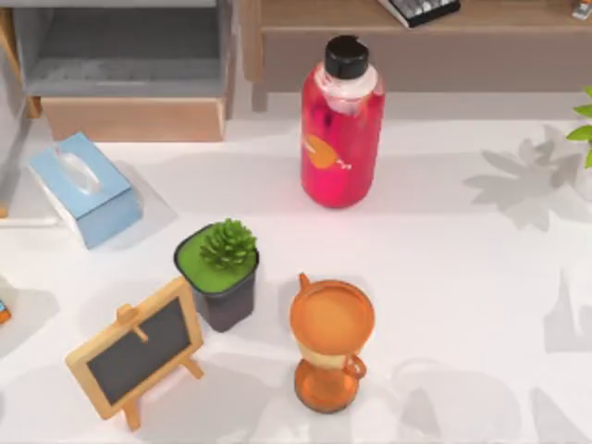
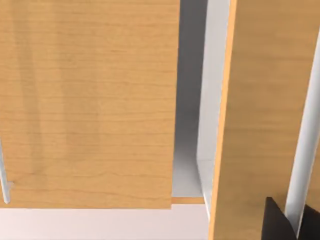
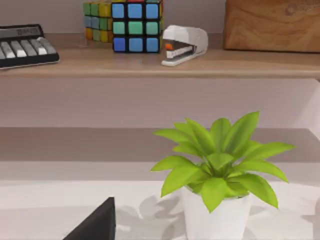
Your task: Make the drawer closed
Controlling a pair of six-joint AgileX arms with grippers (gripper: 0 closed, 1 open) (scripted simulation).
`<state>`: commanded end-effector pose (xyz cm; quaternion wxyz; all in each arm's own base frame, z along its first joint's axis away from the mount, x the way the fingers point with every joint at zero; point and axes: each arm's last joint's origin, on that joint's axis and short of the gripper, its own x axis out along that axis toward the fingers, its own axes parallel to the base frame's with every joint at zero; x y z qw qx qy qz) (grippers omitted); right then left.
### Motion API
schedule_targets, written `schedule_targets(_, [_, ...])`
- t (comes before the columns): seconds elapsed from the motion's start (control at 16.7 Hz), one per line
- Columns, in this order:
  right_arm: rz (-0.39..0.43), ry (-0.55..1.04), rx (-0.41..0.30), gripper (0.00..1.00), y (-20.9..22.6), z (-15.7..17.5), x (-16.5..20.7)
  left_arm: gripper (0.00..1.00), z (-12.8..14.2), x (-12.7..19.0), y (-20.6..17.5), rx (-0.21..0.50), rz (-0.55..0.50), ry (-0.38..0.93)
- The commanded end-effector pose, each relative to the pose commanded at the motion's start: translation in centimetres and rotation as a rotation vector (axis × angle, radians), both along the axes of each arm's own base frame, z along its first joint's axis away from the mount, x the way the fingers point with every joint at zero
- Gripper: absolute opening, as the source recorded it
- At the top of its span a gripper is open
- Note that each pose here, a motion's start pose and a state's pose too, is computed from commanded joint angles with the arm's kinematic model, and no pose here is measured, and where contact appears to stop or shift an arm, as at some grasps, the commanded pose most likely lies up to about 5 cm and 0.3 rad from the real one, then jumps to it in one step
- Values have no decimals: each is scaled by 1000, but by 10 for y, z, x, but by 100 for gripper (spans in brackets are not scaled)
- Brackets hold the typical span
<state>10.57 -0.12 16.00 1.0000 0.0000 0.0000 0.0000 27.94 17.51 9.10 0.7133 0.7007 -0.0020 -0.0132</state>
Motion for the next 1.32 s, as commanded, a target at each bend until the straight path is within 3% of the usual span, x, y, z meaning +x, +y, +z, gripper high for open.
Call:
schedule_targets(0.24, [0,0,0,100,0,0,0,0,0,32,-1,2,3,-1])
schedule_targets(0.66, [0,0,0,100,0,0,0,0,-2,40,-2,-4,3,9])
schedule_targets(1.08, [0,0,0,100,0,0,0,0,0,94,-2,-2,6,2])
schedule_targets(1.32, [0,0,0,100,0,0,0,0,-1,99,-3,-3,6,6])
